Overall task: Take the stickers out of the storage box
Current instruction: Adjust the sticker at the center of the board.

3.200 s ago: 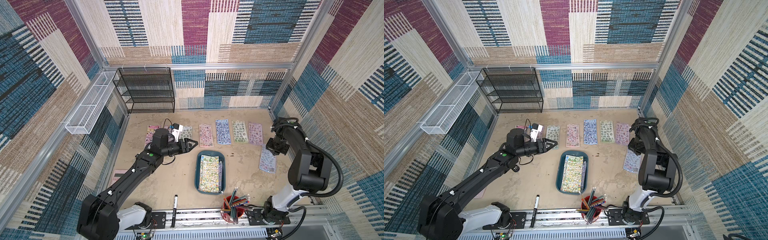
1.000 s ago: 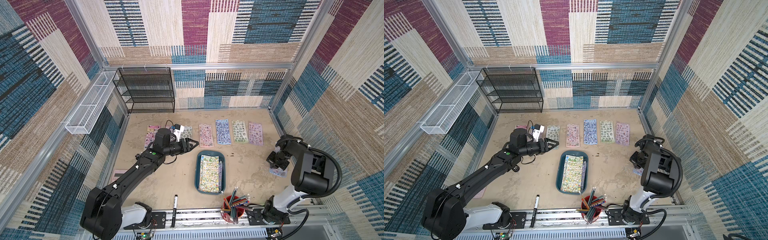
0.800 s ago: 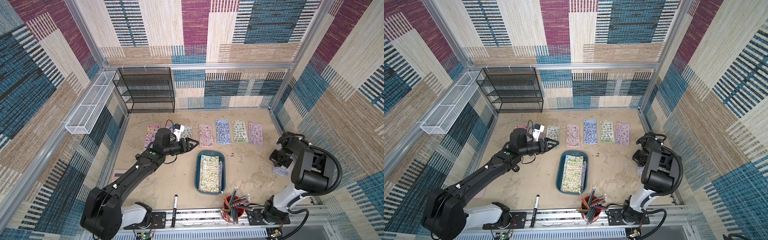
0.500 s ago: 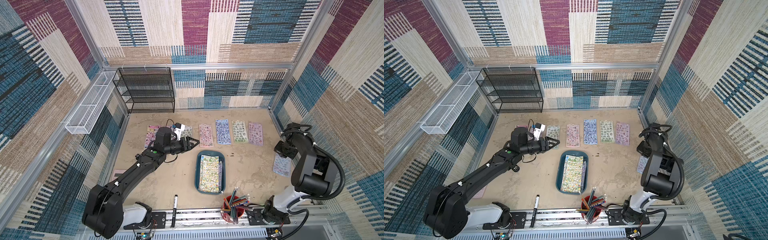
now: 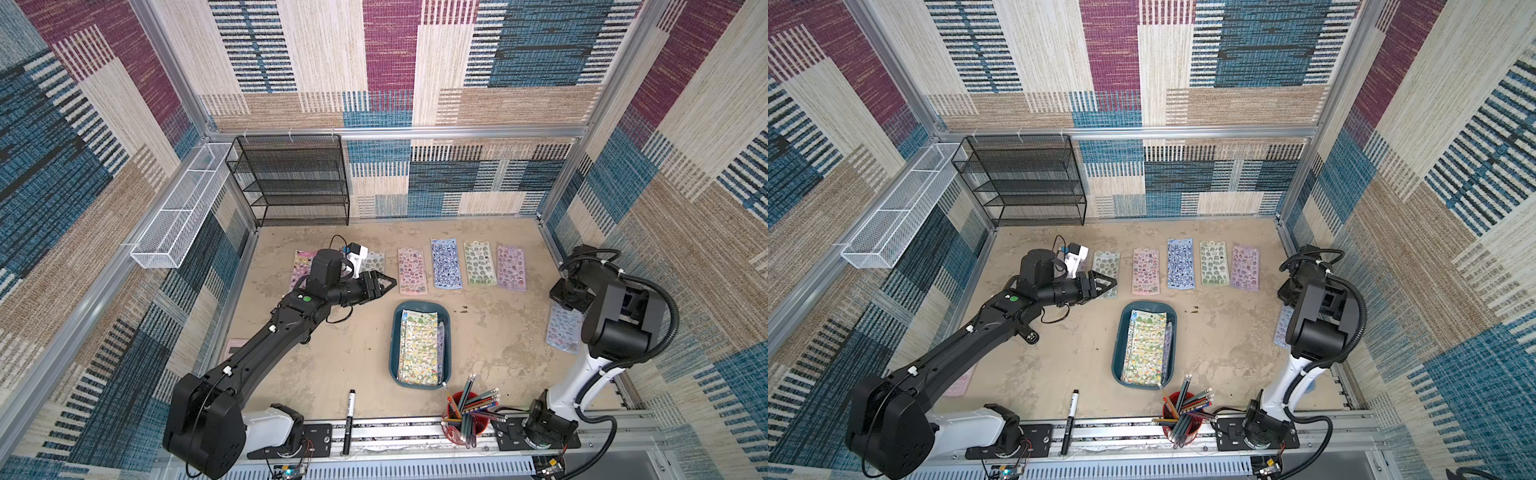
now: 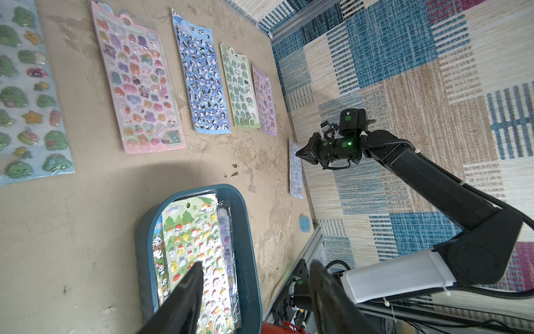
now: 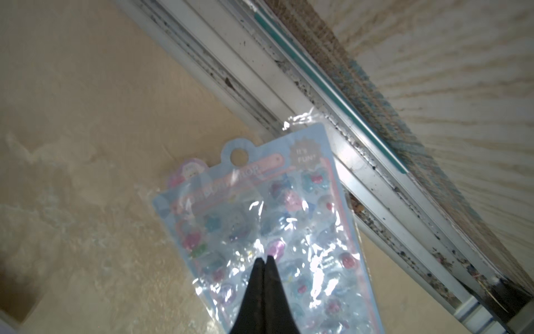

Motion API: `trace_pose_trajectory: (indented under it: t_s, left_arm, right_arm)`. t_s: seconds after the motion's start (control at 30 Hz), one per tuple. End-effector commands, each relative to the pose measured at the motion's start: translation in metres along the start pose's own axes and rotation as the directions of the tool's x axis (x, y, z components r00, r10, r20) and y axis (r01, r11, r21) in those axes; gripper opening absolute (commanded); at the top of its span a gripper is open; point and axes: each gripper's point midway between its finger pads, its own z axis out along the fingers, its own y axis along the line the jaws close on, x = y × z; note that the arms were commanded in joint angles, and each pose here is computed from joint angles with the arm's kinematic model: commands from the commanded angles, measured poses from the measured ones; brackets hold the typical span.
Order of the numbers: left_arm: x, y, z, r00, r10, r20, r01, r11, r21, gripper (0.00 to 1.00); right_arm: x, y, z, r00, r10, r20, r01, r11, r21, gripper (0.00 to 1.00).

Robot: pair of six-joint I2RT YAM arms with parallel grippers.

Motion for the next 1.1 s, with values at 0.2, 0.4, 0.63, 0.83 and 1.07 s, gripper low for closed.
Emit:
trace_pose_trajectory:
  t_s: [0.2,0.4,0.63,0.83,1.07]
  left_arm:
    - [0.0,0.011,-0.003,1.0,-0.001,0.01,0.002,0.998,-0.069,0.58]
    - [0.002,0.014,-0.006,1.0,-0.012,0.019,0.013,0.996,-0.083,0.58]
    - [0.003,0.015,-0.002,0.999,-0.034,0.014,0.034,0.997,-0.067,0.58]
    - [0.002,0.013,0.001,0.999,-0.039,0.009,0.039,0.998,-0.053,0.58]
    - [0.0,0.01,0.003,0.999,-0.029,0.018,0.03,0.999,-0.028,0.58]
  right_arm:
    - [0.003,0.043,0.022,0.996,-0.086,-0.014,0.081,0.973,-0.215,0.0]
    - [0.013,0.069,0.016,0.987,-0.162,-0.001,0.15,0.918,-0.368,0.0]
    - [0.02,0.07,0.006,0.981,-0.194,0.017,0.188,0.92,-0.344,0.0]
    - [0.011,0.061,-0.034,0.986,-0.138,0.09,0.16,0.939,-0.305,0.0]
    - [0.057,0.051,-0.059,0.993,-0.108,0.042,0.115,0.957,-0.266,0.0]
